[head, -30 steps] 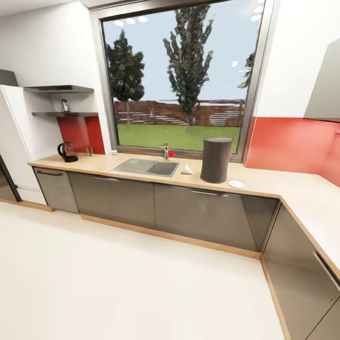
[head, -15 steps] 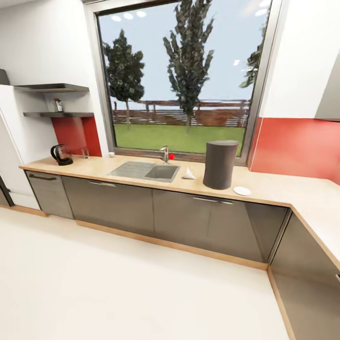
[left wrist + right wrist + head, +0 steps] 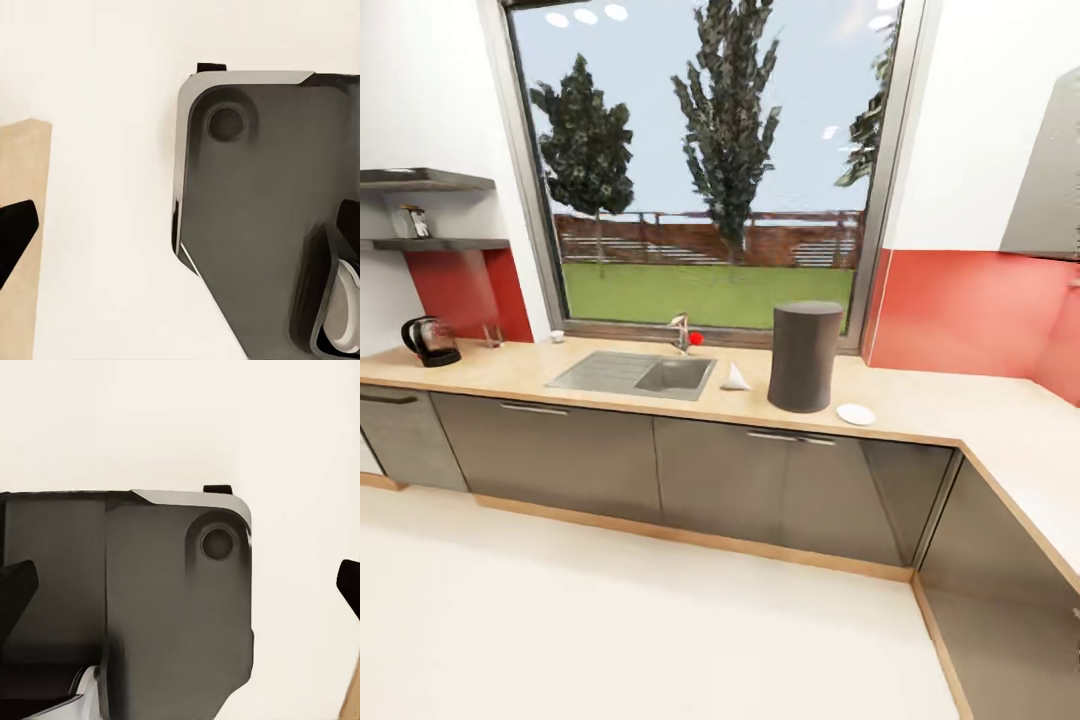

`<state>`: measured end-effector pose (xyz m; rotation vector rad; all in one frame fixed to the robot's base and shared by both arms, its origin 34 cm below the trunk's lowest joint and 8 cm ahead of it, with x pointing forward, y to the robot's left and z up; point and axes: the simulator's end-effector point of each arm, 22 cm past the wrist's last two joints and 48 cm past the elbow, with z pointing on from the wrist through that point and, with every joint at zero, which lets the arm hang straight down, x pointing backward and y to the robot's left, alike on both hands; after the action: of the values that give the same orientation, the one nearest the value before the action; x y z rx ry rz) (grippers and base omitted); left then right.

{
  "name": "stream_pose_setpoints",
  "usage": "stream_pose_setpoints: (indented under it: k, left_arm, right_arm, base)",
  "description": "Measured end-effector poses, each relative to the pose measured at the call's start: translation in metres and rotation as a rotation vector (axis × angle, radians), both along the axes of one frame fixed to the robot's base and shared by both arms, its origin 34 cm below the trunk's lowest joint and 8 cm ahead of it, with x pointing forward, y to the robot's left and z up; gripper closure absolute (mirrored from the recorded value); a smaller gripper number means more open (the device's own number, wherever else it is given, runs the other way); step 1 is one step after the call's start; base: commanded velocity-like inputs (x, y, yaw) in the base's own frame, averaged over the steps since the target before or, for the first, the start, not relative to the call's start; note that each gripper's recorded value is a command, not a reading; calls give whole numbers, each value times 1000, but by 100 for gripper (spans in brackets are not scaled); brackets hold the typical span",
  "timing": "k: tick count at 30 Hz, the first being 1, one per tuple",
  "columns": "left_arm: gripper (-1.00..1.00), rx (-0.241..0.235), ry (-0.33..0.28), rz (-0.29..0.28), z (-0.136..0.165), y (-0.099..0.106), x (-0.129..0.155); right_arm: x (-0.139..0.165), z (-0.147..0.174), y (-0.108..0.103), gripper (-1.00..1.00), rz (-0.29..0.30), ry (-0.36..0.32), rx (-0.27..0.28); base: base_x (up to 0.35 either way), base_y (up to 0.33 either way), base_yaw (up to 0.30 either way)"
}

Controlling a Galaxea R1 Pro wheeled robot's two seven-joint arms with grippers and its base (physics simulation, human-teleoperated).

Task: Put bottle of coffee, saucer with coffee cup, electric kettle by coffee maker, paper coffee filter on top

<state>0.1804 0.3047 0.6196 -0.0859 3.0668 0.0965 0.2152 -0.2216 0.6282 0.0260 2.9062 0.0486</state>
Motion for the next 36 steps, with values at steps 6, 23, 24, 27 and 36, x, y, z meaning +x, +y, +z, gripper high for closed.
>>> stream_pose_setpoints:
  k: [6, 23, 24, 27, 36]
  left_arm:
    - [-100, 0, 0, 1, 0, 0, 0]
    - [-100, 0, -1, 0, 0, 0, 0]
    - [-100, 0, -1, 0, 0, 0, 0]
    - [-100, -1, -1, -1, 0, -1, 0]
    - [-100, -1, -1, -1, 0, -1, 0]
  right_arm:
    - [0, 0, 0, -100, 0, 0, 0]
    - [0, 0, 0, -100, 0, 0, 0]
    - [0, 0, 0, -100, 1, 0, 0]
    - [0, 0, 0, -100, 1, 1, 0]
    - [0, 0, 0, -100, 4, 0, 0]
  base:
    - [338, 19, -26]
    - [337, 131, -1]
    - [319, 180, 0]
    - [309, 197, 0]
    - [286, 227, 0]
